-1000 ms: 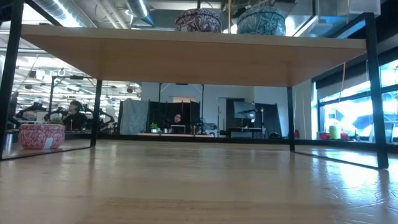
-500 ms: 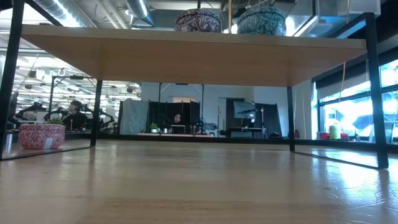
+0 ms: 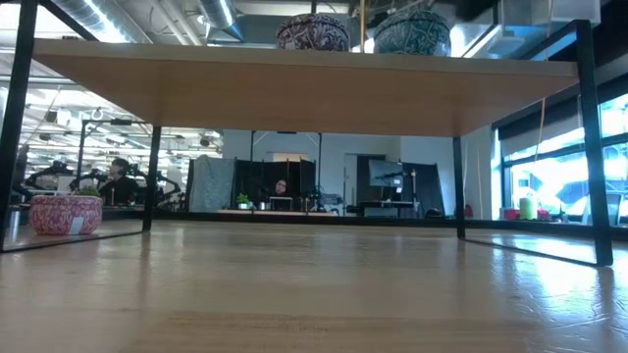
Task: Pick & Place candle stick holders
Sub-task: Put the blue scented candle on the shelf, then put the gold candle holder on the shelf
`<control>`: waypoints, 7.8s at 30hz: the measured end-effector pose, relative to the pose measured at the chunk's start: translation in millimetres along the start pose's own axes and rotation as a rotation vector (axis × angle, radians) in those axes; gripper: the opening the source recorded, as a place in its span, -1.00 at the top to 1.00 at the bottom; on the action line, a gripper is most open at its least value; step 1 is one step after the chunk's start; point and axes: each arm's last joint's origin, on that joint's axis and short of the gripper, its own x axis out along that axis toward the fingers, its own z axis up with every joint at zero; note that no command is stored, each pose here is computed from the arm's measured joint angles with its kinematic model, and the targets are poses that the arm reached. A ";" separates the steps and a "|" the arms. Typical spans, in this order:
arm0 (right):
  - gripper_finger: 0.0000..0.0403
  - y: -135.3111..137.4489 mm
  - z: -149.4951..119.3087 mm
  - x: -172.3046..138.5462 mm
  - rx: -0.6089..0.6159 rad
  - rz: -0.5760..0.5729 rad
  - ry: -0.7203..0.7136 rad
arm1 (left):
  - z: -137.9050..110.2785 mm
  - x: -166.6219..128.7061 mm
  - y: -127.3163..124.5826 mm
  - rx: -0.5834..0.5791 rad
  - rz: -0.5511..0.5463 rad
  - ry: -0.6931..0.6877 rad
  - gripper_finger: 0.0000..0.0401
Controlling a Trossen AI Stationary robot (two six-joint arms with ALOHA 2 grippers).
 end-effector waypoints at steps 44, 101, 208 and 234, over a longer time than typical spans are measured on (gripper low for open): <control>0.99 8.6 75.4 -1.3 -0.051 -0.144 0.234 | -0.9 -4.6 -1.7 -0.008 -0.012 0.011 -0.32; 0.99 20.2 81.4 16.0 0.025 -0.030 0.154 | -0.1 -4.5 -1.5 0.006 0.001 -0.011 -0.32; 0.85 -7.0 11.0 -118.6 0.056 -0.182 0.620 | 5.5 -25.3 -2.1 0.144 -0.172 0.228 -0.32; 0.34 -64.4 -46.6 -45.0 -0.023 -0.709 0.668 | -1.6 -25.2 -1.8 0.146 -0.178 0.250 -0.32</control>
